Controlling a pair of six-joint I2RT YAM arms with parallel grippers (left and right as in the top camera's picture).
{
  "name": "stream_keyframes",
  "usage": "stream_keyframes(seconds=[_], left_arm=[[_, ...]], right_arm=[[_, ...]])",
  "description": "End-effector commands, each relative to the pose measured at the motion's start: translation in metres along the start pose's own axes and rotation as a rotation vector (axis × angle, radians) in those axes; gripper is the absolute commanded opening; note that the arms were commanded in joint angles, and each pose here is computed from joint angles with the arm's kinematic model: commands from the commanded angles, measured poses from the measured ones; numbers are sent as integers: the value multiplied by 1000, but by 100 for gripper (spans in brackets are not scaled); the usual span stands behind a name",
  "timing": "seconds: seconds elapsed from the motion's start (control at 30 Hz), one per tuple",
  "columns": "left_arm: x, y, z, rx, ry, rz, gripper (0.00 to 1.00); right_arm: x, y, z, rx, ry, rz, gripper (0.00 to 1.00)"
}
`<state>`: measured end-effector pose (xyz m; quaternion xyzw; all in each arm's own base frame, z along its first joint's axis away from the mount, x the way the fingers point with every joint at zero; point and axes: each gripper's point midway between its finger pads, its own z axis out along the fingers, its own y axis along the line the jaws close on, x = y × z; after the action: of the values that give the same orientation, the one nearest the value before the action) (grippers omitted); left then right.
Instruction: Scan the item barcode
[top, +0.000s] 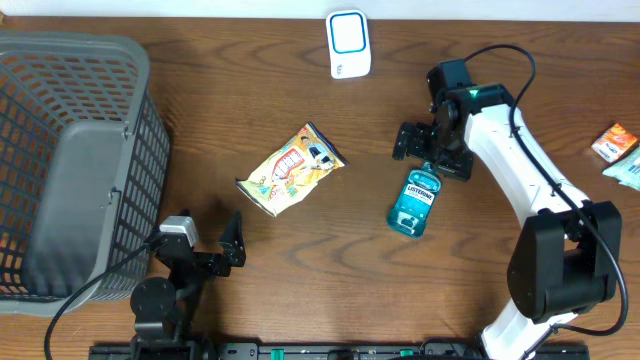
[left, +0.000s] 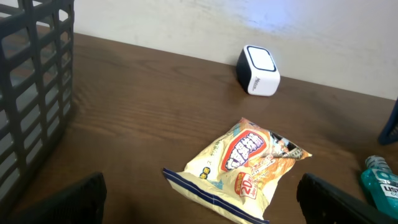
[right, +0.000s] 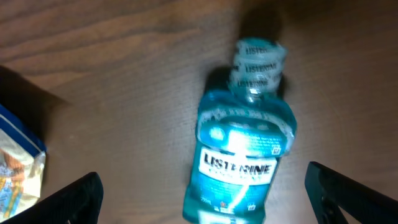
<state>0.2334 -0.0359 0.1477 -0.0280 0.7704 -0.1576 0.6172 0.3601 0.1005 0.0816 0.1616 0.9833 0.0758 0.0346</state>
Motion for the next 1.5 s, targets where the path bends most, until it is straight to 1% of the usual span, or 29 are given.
stream_keyframes(seconds=[0.0, 0.23, 0.4, 0.6, 0.67, 0.73, 0.8, 0.9, 1.0, 1.07, 1.1, 1.27, 1.4, 1.47], left_arm=[[13, 1, 2, 7, 34, 4, 98], [13, 1, 2, 8, 34, 4, 98], [13, 1, 2, 7, 34, 4, 98], [13, 1, 2, 8, 34, 4, 98], [13, 1, 2, 8, 34, 4, 98], [13, 1, 2, 7, 34, 4, 98], [13, 1, 2, 8, 34, 4, 98], [13, 1, 2, 7, 34, 4, 98], [13, 1, 2, 7, 34, 4, 98], [13, 1, 2, 7, 34, 4, 98], [13, 1, 2, 7, 34, 4, 98], [13, 1, 2, 8, 34, 3, 98], [13, 1, 2, 7, 34, 4, 98], [13, 1, 2, 8, 34, 4, 98]], right_arm=[[8, -8, 18, 26, 21, 10, 99], [27, -27, 46, 57, 59, 140, 99], [20, -25, 50, 37, 29, 180, 99], [15, -27, 50, 51, 1, 287, 99], [13, -36, 49, 99, -23, 289, 99], [18, -44, 49, 138, -12, 290, 99], [23, -47, 49, 153, 5, 291, 99], [20, -48, 49, 157, -9, 290, 99], [6, -52, 48, 181, -78, 277, 99], [-8, -66, 43, 261, -166, 252, 99], [-10, -67, 43, 268, -176, 249, 99], [-15, -61, 44, 239, -184, 220, 99], [-12, -44, 48, 150, -147, 220, 99], [-11, -44, 48, 146, -142, 220, 99]])
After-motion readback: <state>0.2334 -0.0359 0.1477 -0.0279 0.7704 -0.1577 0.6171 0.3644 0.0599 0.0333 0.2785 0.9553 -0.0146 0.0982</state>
